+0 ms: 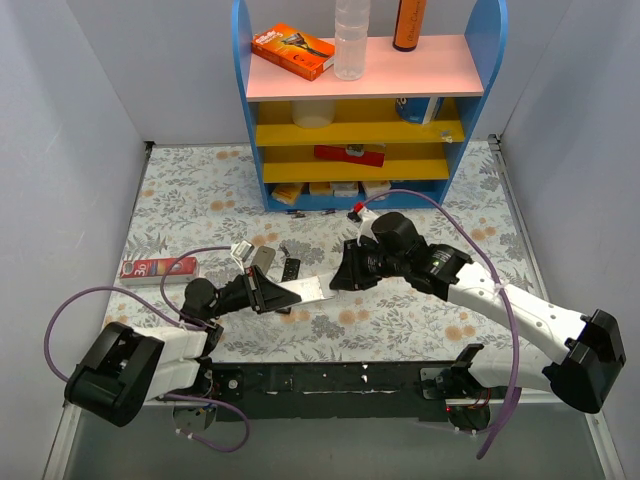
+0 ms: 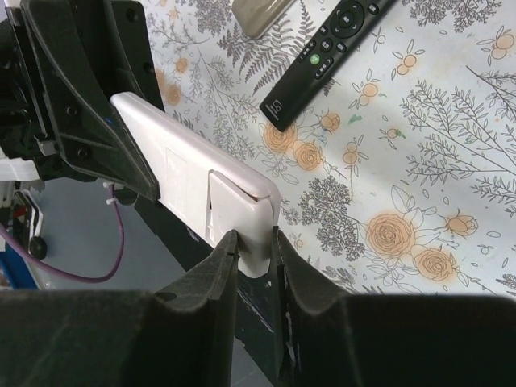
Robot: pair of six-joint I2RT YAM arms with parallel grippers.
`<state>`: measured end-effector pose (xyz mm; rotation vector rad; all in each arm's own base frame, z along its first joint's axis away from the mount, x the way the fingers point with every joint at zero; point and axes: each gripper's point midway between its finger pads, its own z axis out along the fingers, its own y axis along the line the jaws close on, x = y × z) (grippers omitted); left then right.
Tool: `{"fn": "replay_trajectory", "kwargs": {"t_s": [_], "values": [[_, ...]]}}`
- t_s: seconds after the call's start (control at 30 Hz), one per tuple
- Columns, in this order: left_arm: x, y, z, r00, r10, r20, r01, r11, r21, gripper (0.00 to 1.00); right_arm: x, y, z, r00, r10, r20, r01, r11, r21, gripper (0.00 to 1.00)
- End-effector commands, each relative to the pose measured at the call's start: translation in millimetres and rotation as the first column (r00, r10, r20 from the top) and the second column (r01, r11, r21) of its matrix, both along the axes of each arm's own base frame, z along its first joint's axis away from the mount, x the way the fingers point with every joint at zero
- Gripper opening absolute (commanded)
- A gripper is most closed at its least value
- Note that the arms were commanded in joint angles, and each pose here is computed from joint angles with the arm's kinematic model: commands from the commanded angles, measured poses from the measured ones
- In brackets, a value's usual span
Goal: Load the batteries into the remote control
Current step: Load the battery cover into the remote control.
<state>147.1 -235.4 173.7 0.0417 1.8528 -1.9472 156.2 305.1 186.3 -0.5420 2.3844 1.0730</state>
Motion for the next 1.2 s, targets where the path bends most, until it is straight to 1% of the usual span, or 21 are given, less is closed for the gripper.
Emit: {"fn": "replay_trajectory", "kwargs": {"t_s": [0.0,0.17,0.47,0.57,0.7,0.93,1.03,1.17], "values": [[-43.4,23.8,82.9,0.949,0.059,0.309,0.037,0.955,-0.295,0.0,-12.0,1.9,-8.0,0.999,0.011,-0.045,-0.011,1.0,-0.001,0.25],[-45.5,26.0,86.7,0.938,0.079,0.336,0.03,0.951,-0.307,0.0,-14.9,3.9,-11.3,0.998,0.021,-0.066,-0.021,1.0,0.006,0.25],[-48.2,25.8,91.7,0.923,0.076,0.378,0.047,0.951,-0.307,0.0,-18.2,10.7,-11.4,0.995,0.049,-0.092,-0.047,0.998,0.031,0.27],[-51.2,26.7,94.1,0.912,0.08,0.403,0.053,0.95,-0.309,0.0,-17.1,6.4,-16.2,0.994,0.037,-0.104,-0.036,0.999,0.012,0.28],[-52.4,27.2,94.3,0.905,0.086,0.418,0.052,0.95,-0.309,0.0,-13.4,1.2,-12.3,0.994,0.025,-0.11,-0.021,0.999,0.033,0.3],[-50.8,27.0,95.6,0.893,0.1,0.439,0.046,0.95,-0.309,0.0,-16.4,0.7,-11.2,0.99,0.04,-0.133,-0.034,0.998,0.046,0.31],[-48.7,27.0,96.8,0.894,0.109,0.436,0.038,0.949,-0.314,0.0,-16.7,-0.9,-9.0,0.991,0.033,-0.131,-0.028,0.999,0.046,0.31],[-44.5,26.9,97.8,0.897,0.121,0.425,0.024,0.947,-0.321,0.0,-12.0,-4.0,0.0,0.995,0.011,-0.094,-0.006,0.999,0.046,0.3]]}}
